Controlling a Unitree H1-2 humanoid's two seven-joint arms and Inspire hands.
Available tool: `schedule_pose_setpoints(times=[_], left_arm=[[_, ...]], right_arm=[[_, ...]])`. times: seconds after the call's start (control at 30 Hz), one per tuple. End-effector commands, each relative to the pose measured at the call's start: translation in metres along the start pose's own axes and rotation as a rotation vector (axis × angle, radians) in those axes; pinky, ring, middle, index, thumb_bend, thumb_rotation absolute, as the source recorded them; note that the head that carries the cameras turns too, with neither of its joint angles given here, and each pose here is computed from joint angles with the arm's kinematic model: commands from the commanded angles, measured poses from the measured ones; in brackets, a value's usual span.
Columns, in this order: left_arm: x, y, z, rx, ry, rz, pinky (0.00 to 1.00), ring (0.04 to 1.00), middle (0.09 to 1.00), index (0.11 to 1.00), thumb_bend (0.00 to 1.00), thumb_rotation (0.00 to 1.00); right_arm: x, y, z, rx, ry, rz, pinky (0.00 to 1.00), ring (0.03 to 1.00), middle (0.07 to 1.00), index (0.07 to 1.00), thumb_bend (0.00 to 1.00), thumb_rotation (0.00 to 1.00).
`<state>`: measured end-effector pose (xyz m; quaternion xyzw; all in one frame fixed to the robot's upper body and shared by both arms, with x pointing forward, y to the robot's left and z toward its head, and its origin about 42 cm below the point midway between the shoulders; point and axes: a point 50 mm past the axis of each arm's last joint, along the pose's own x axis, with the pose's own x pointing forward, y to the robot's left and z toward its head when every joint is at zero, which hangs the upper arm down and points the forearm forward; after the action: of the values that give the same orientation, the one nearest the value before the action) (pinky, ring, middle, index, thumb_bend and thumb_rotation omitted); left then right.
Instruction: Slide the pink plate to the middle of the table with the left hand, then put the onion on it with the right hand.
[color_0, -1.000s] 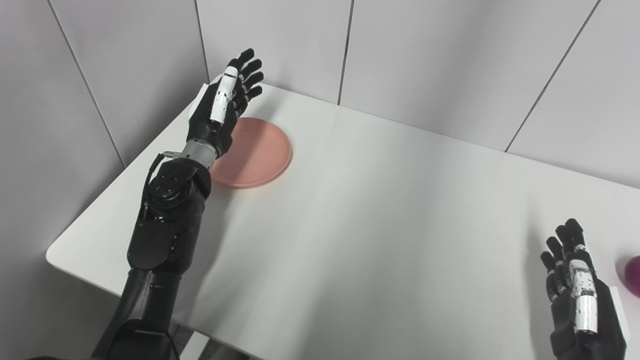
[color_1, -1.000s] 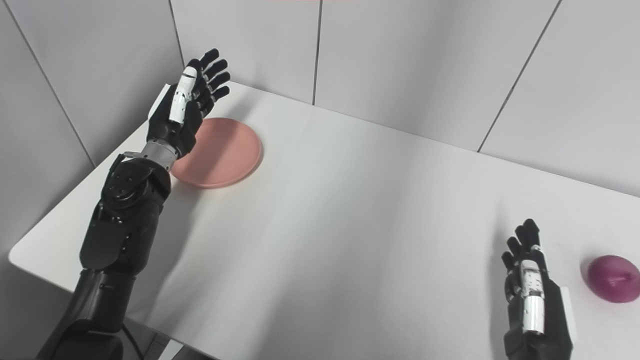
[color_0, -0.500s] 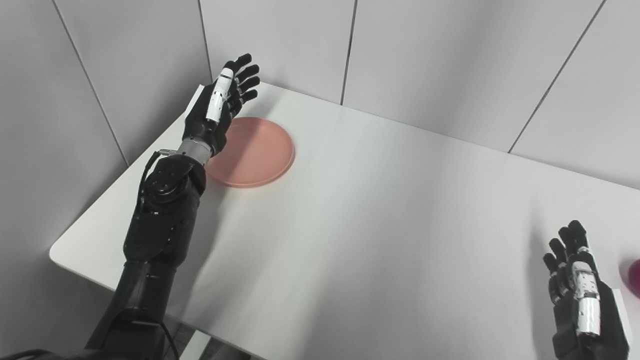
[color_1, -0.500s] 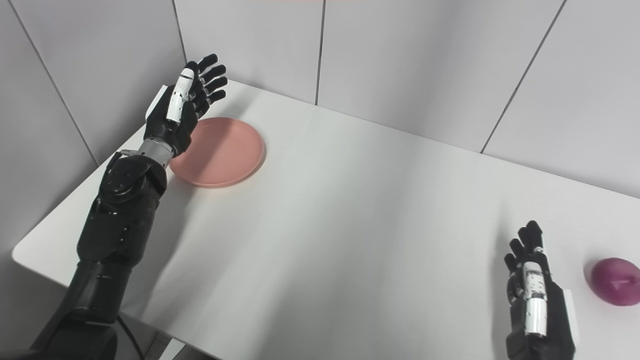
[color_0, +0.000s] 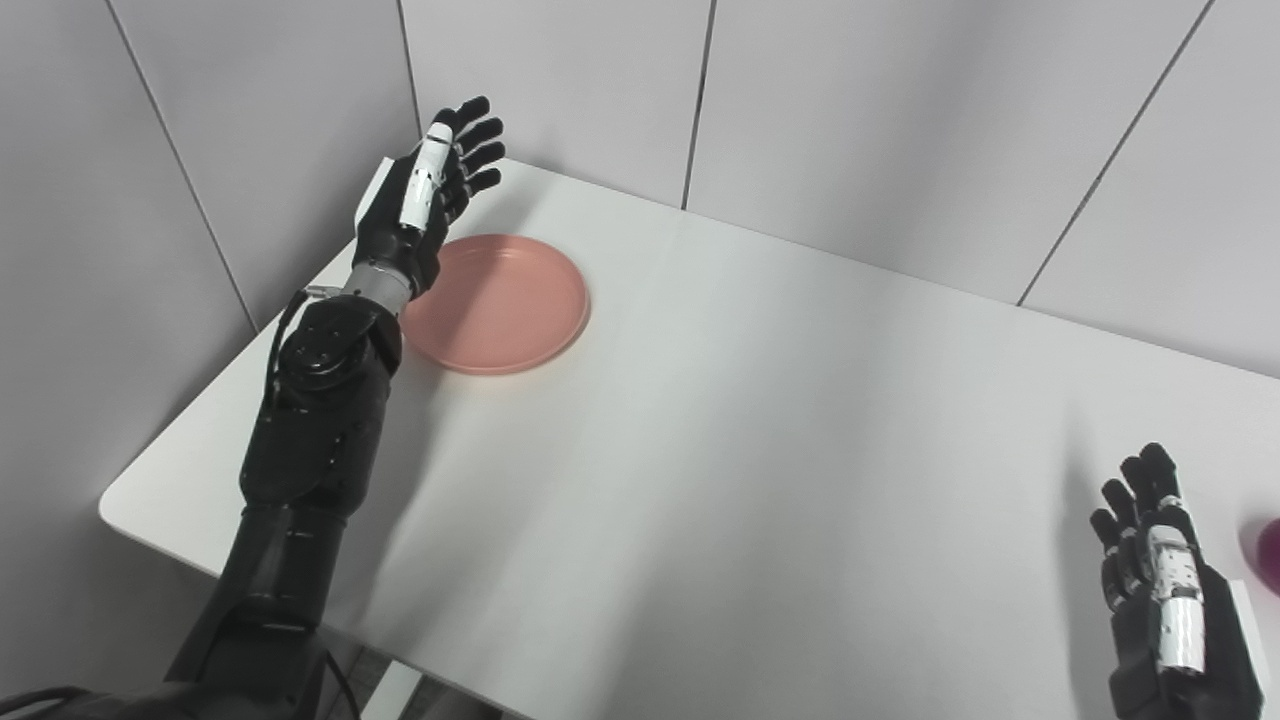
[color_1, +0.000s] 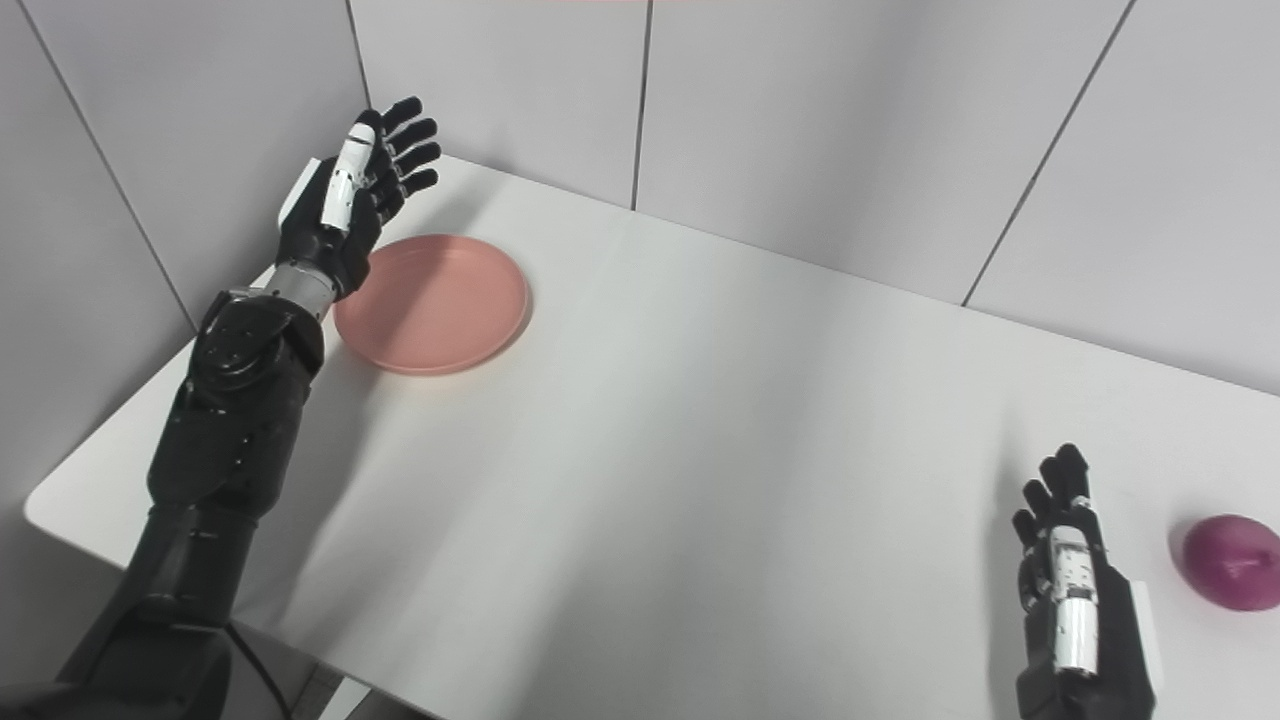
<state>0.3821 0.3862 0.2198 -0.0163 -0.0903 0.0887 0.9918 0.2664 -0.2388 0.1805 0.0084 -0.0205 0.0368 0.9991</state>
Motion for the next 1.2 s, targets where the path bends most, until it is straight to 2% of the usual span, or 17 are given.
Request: schedule_pose_setpoints(times=[0.0, 0.23, 0.33, 0.63, 1.17], left_arm=[[0.016, 0.004, 0.031, 0.018, -0.114, 0.01, 0.88, 0.89, 0.885, 0.854, 0.38, 1.0], [0.018, 0.012, 0.036, 0.028, -0.124, 0.021, 0.88, 0.894, 0.891, 0.856, 0.35, 1.0], [0.02, 0.015, 0.039, 0.024, -0.124, 0.035, 0.88, 0.887, 0.882, 0.848, 0.35, 1.0], [0.023, 0.025, 0.046, 0.007, -0.122, 0.075, 0.84, 0.862, 0.859, 0.833, 0.34, 1.0], [0.026, 0.056, 0.041, 0.003, -0.102, 0.156, 0.79, 0.817, 0.819, 0.793, 0.35, 1.0]], right_arm=[[0.003, 0.0, 0.012, -0.002, -0.072, 0.008, 1.0, 1.0, 1.0, 1.0, 0.0, 1.0], [0.004, -0.002, 0.01, -0.016, -0.086, 0.013, 1.0, 1.0, 1.0, 1.0, 0.0, 1.0], [0.002, 0.0, 0.012, -0.016, -0.08, -0.022, 1.0, 1.0, 1.0, 1.0, 0.0, 1.0], [0.002, -0.002, 0.011, -0.033, -0.082, -0.028, 1.0, 1.0, 1.0, 1.0, 0.0, 1.0], [0.002, -0.003, 0.012, -0.036, -0.085, -0.027, 1.0, 1.0, 1.0, 1.0, 0.0, 1.0]])
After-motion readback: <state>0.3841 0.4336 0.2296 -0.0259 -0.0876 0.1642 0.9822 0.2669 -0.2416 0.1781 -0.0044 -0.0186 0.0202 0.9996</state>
